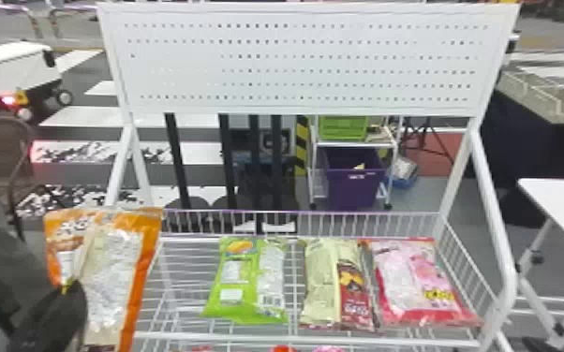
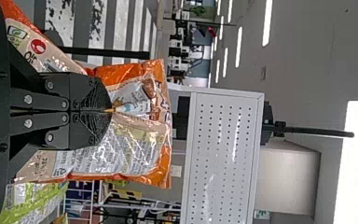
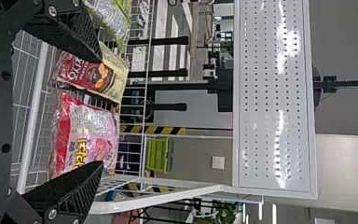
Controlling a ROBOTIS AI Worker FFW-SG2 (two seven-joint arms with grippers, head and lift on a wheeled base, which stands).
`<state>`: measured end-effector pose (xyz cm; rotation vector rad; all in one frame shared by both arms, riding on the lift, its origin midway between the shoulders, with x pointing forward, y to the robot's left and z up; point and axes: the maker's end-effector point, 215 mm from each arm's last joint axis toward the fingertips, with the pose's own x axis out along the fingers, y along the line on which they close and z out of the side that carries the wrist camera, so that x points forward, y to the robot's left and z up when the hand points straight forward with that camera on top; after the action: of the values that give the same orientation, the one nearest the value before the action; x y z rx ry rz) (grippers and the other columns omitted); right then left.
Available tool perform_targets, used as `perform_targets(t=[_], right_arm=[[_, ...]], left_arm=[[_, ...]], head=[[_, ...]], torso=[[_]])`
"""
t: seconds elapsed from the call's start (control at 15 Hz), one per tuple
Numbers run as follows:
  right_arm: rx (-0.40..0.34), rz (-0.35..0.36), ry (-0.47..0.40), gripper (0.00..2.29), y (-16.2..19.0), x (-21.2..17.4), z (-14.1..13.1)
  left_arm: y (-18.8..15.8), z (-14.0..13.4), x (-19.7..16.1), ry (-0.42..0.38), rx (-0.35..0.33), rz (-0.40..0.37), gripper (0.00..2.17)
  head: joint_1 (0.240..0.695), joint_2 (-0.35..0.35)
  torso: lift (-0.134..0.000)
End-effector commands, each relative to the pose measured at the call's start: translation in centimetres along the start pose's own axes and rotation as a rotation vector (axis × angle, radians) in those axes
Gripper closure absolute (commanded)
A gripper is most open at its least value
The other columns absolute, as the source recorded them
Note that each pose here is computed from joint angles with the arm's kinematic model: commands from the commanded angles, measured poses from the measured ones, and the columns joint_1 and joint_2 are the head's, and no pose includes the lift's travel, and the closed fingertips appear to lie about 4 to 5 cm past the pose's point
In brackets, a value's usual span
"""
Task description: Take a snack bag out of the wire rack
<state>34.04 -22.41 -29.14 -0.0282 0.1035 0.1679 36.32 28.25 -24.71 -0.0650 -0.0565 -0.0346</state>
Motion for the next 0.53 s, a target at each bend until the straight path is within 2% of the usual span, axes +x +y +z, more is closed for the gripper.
perform_targets(t=[0.0, 0.47], right_arm=[[0.0, -0.001, 0.001, 0.12, -0.04, 0.1, -0.15], [0.003, -0.001, 0.005, 0.13, -0.16, 0.23, -0.42]], left_arm=[[0.02, -0.1, -0.01, 0.003, 0.0, 0.001, 1.87], [-0.1, -0.14, -0.02, 0.003, -0.001, -0.001, 1.87]], head=[[0.499, 0.0], [0.499, 0.0]], torso=[[0.0], [0.0]])
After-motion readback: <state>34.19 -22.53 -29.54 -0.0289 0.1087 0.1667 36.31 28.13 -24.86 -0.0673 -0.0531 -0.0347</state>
